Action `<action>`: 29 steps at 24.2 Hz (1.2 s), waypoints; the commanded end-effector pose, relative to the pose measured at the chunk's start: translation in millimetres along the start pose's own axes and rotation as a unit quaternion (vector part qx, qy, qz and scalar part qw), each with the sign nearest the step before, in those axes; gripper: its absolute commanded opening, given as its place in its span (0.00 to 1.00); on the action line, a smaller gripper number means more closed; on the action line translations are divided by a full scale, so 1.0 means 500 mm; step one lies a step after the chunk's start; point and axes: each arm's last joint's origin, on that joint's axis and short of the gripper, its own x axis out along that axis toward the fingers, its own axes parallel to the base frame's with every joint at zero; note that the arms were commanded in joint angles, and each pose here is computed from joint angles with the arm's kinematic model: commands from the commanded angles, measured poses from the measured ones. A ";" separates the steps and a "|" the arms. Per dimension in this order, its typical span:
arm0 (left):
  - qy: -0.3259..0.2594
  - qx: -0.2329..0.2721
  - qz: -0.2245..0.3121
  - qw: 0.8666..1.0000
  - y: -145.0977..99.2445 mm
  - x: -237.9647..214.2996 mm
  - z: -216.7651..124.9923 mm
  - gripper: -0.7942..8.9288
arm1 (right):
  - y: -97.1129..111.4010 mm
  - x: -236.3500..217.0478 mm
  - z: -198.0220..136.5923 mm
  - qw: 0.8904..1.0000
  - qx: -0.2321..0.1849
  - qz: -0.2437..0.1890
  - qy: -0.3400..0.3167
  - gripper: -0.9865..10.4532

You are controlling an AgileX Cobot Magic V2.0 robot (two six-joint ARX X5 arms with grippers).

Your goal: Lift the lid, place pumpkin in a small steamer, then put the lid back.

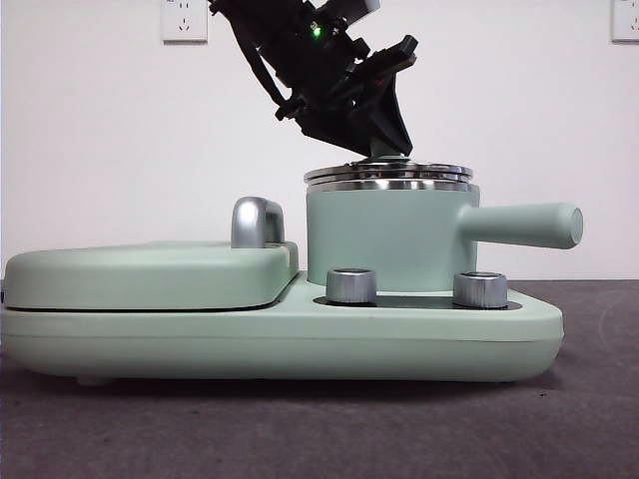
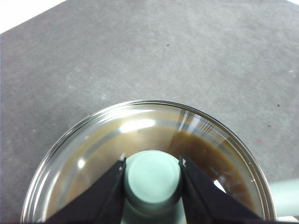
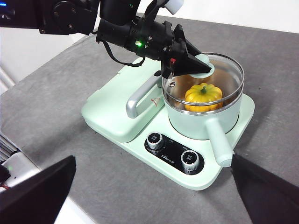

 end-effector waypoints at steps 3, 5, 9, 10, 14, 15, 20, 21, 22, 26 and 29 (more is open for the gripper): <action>-0.008 0.011 -0.013 1.000 -0.019 0.016 0.011 0.16 | 0.002 -0.003 0.006 1.000 0.011 0.004 -0.008 0.55; -0.007 0.019 -0.014 1.000 -0.020 0.016 0.011 0.16 | 0.002 -0.003 0.006 1.000 0.013 0.004 -0.008 0.55; 0.016 0.019 -0.017 1.000 -0.021 0.016 0.002 0.16 | 0.002 -0.003 0.006 1.000 0.019 0.004 -0.008 0.55; 0.021 0.019 -0.017 0.999 -0.021 0.016 0.000 0.16 | 0.002 -0.003 0.006 1.000 0.020 0.003 -0.008 0.55; 0.027 0.020 -0.020 0.999 -0.026 0.016 -0.002 0.16 | 0.002 -0.003 0.006 1.000 0.022 0.000 -0.009 0.55; 0.028 0.022 -0.021 0.999 -0.028 0.017 -0.003 0.16 | 0.002 -0.003 0.006 1.000 0.022 0.000 -0.009 0.55; 0.029 0.031 -0.021 0.999 -0.027 0.016 -0.003 0.18 | 0.002 -0.003 0.006 1.000 0.024 0.000 -0.009 0.55; 0.030 0.030 -0.021 0.999 -0.027 0.016 -0.003 0.19 | 0.002 -0.003 0.006 1.000 0.024 0.000 -0.009 0.55; 0.029 0.030 -0.021 0.999 -0.027 0.016 -0.003 0.24 | 0.002 -0.003 0.006 1.000 0.024 0.000 -0.009 0.55; 0.019 0.032 -0.019 0.999 -0.025 0.012 0.008 0.66 | 0.002 -0.003 0.006 1.000 0.024 0.000 -0.009 0.55; 0.019 0.027 -0.018 0.999 -0.024 -0.010 0.040 0.68 | 0.002 -0.003 0.006 1.000 0.024 0.000 -0.009 0.55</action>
